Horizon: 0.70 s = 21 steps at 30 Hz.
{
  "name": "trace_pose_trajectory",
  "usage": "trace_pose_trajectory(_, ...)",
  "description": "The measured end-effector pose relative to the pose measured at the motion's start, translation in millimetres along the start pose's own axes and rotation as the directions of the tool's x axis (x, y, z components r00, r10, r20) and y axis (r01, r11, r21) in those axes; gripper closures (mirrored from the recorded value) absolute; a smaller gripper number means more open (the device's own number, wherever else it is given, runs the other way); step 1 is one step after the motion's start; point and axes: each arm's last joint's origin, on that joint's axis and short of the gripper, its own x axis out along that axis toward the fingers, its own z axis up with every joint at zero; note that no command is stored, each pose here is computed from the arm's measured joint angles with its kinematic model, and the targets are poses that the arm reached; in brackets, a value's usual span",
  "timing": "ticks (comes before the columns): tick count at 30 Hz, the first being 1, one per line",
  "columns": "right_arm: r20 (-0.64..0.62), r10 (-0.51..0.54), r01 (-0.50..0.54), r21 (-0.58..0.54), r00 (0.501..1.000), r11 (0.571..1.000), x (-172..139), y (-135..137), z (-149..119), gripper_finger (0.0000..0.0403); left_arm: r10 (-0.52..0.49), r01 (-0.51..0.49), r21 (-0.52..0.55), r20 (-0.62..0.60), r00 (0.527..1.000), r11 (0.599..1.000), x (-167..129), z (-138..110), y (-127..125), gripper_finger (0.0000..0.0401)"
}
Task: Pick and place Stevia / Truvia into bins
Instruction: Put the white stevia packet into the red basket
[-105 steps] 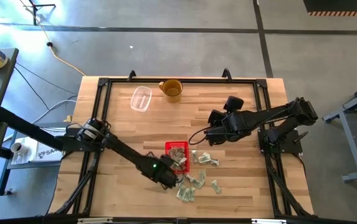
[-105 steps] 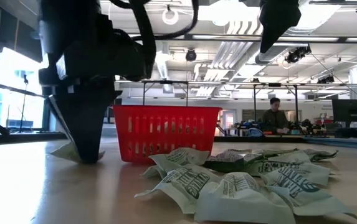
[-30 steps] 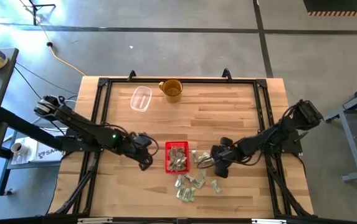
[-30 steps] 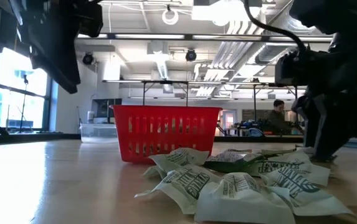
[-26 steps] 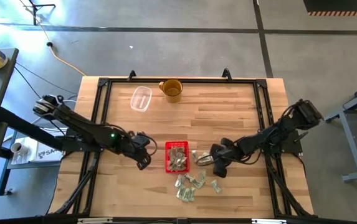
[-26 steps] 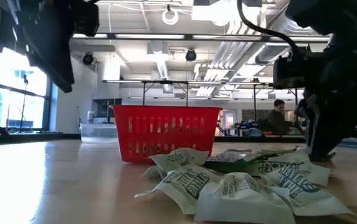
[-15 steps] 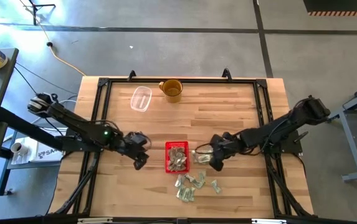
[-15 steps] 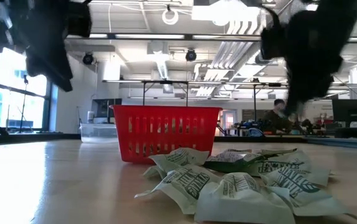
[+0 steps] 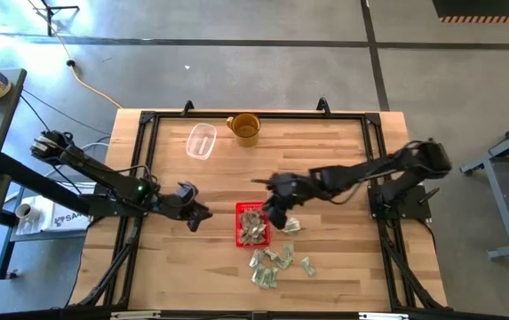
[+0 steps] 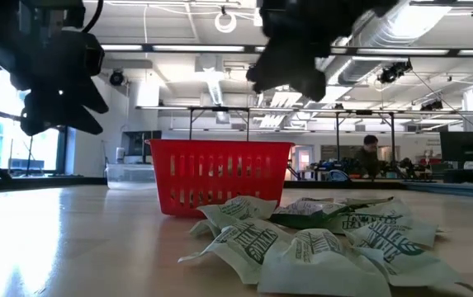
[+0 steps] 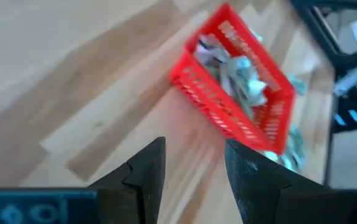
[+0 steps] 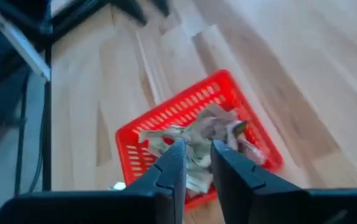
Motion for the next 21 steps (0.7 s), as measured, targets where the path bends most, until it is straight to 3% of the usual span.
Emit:
trace_pose_trajectory(3,-0.087,0.031,-0.034,-0.036,0.996,0.999,22,5,9,0.0340,0.001,-0.001,-0.002,0.017,1.000,1.000,0,1,0,0.0204)
trace_pose_trajectory(7,-0.194,-0.062,0.054,-0.047,0.979,0.997,36,10,8,0.0337,0.005,-0.004,0.028,-0.022,1.000,1.000,0,-1,1,0.0203)
trace_pose_trajectory(10,-0.254,-0.191,0.172,-0.095,0.948,0.981,29,16,0,0.0327,-0.022,0.025,0.030,-0.087,0.996,0.999,-1,-3,1,0.0203)
trace_pose_trajectory(15,-0.429,-0.367,0.300,-0.217,0.825,0.929,8,24,-30,0.0299,-0.037,0.041,0.032,-0.114,0.993,0.999,-1,-4,0,0.0203)
trace_pose_trajectory(18,-0.473,-0.405,0.311,-0.268,0.782,0.912,2,33,-48,0.0269,-0.036,0.041,0.043,-0.111,0.993,0.998,-1,-4,0,0.0203)
trace_pose_trajectory(21,-0.470,-0.400,0.282,-0.302,0.787,0.911,2,44,-61,0.0229,-0.036,0.043,0.066,-0.110,0.993,0.997,0,-4,0,0.0203)
